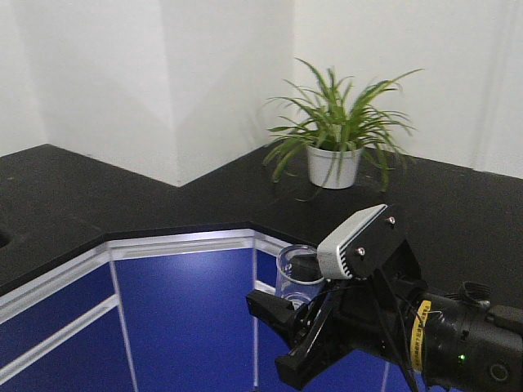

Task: Move beaker to silver tray on left bench
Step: 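Hold the beaker in the right gripper while the base turns to the other bench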

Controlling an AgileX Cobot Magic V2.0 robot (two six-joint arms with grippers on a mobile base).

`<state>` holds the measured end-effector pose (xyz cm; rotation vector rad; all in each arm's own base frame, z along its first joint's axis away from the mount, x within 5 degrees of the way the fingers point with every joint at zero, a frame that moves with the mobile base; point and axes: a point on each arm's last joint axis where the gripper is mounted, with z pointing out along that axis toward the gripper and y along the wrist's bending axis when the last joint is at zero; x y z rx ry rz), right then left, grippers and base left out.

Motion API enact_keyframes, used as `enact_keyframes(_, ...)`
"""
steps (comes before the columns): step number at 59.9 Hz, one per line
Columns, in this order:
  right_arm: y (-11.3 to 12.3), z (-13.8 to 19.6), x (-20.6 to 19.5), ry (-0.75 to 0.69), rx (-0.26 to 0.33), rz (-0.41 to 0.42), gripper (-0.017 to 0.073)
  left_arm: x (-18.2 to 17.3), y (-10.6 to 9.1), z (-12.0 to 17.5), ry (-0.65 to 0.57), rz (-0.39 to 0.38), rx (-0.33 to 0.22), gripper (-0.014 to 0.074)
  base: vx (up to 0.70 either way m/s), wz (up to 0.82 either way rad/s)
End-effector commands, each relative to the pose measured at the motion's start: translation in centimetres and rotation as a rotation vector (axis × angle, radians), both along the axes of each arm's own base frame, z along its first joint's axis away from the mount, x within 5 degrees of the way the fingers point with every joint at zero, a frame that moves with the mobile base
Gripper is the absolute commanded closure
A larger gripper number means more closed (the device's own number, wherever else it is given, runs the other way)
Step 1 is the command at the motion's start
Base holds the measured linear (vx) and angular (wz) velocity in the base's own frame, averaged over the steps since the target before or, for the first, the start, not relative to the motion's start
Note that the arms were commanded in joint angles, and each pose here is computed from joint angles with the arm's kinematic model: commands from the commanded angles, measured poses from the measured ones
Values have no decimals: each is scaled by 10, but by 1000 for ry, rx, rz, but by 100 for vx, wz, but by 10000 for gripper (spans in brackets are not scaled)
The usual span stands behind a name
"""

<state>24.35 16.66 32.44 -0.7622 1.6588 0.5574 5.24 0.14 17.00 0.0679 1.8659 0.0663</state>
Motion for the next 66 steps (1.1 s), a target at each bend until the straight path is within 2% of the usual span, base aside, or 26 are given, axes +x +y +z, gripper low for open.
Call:
enact_keyframes(1, 0, 20, -5, -43, 61, 18, 570, 2, -1, 0, -63, -9, -5, 592, -8, 73)
enact_keyframes(33, 0, 20, -5, -43, 61, 18, 570, 2, -1, 0, -63, -9, -5, 592, -1, 71)
enact_keyframes(66, 0, 20, -5, -42, 60, 16, 570, 2, -1, 0, -63, -9, -5, 592, 12, 62)
